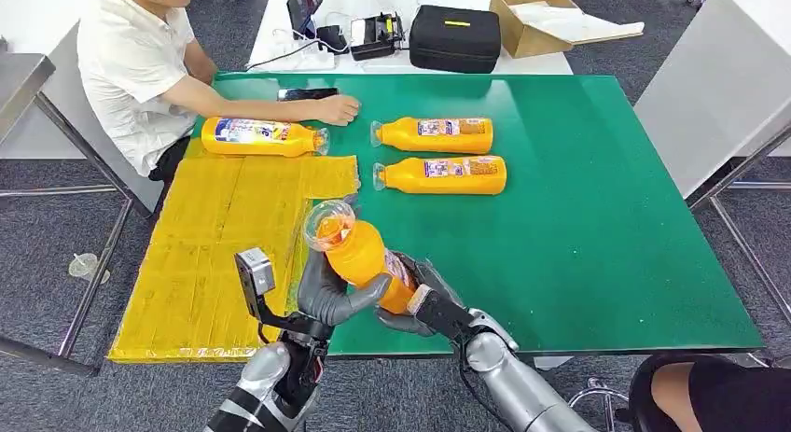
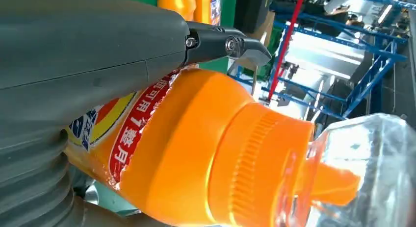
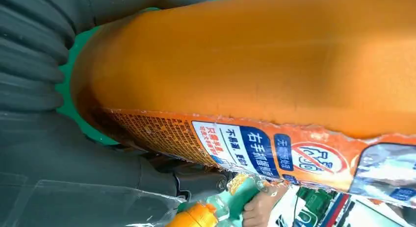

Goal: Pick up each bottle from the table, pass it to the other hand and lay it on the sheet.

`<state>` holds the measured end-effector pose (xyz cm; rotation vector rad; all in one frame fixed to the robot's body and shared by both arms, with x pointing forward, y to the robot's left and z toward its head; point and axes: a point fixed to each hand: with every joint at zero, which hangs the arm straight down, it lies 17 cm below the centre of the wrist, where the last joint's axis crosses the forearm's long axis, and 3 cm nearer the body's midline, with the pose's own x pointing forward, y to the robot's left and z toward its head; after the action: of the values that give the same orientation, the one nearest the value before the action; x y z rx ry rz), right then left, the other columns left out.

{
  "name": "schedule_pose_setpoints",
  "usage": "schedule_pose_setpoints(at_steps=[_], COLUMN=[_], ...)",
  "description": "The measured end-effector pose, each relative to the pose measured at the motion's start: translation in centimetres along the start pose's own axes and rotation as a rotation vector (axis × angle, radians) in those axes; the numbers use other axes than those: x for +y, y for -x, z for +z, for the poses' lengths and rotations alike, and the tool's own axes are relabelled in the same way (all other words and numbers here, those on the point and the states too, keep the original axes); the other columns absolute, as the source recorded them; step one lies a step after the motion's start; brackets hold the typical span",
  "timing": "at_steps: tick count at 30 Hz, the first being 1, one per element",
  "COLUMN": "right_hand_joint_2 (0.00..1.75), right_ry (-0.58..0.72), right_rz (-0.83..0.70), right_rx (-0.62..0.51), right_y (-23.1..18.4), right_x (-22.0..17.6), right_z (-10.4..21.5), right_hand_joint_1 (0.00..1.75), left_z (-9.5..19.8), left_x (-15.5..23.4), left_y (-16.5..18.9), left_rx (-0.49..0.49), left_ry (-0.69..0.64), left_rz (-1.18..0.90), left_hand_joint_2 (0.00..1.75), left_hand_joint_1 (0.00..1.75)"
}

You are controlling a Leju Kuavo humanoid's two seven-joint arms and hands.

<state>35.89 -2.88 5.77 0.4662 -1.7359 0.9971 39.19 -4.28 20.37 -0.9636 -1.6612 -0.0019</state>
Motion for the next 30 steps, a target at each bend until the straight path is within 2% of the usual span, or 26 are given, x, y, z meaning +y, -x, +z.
schedule_pose_setpoints(at_steps=[15,16,17,18,23,24,25,26,27,30], right_hand_joint_2=[1.75,1.75,1.75,1.75,1.75,1.75,1.75,1.75,1.75,1.75], right_ry=[-0.001,-0.005,-0.012,-0.035,-0.049,-0.051,-0.052,-0.052,-0.050,-0.046], right_rz=[-0.002,-0.026,-0.040,-0.052,-0.045,-0.045,-0.044,-0.041,-0.039,-0.041], right_rx=[0.000,0.005,0.014,0.024,0.035,0.036,0.036,0.036,0.036,0.033], right_y=[0.0,0.0,0.1,0.4,0.8,0.9,0.9,1.0,1.0,0.9], right_x=[0.0,0.2,0.3,0.7,1.0,1.0,1.1,1.0,1.0,0.9], right_z=[0.0,0.0,0.1,0.4,0.8,0.8,0.9,0.9,0.9,0.8], right_hand_joint_1=[1.75,1.75,1.75,1.75,1.73,1.55,1.57,1.66,1.61,1.75], left_z=[0.0,0.0,0.1,0.3,0.3,0.4,0.4,0.4,0.4,0.2], left_x=[-0.1,-0.3,-0.6,-1.1,-1.1,-1.0,-0.8,-0.5,-0.3,0.2], left_y=[0.1,0.0,0.1,0.4,1.3,1.4,1.4,1.4,1.4,1.5], left_rx=[-0.002,-0.025,-0.050,-0.057,0.028,0.035,0.040,0.045,0.047,0.058], left_ry=[0.001,0.003,0.015,0.041,0.073,0.073,0.073,0.072,0.068,0.055], left_rz=[-0.013,-0.096,-0.214,-0.280,-0.071,-0.044,-0.015,0.005,0.011,0.031], left_hand_joint_2=[1.75,1.75,1.75,1.75,1.75,1.75,1.75,1.75,1.75,1.75], left_hand_joint_1=[0.00,0.00,1.75,1.75,1.75,1.75,1.75,1.75,1.75,1.75])
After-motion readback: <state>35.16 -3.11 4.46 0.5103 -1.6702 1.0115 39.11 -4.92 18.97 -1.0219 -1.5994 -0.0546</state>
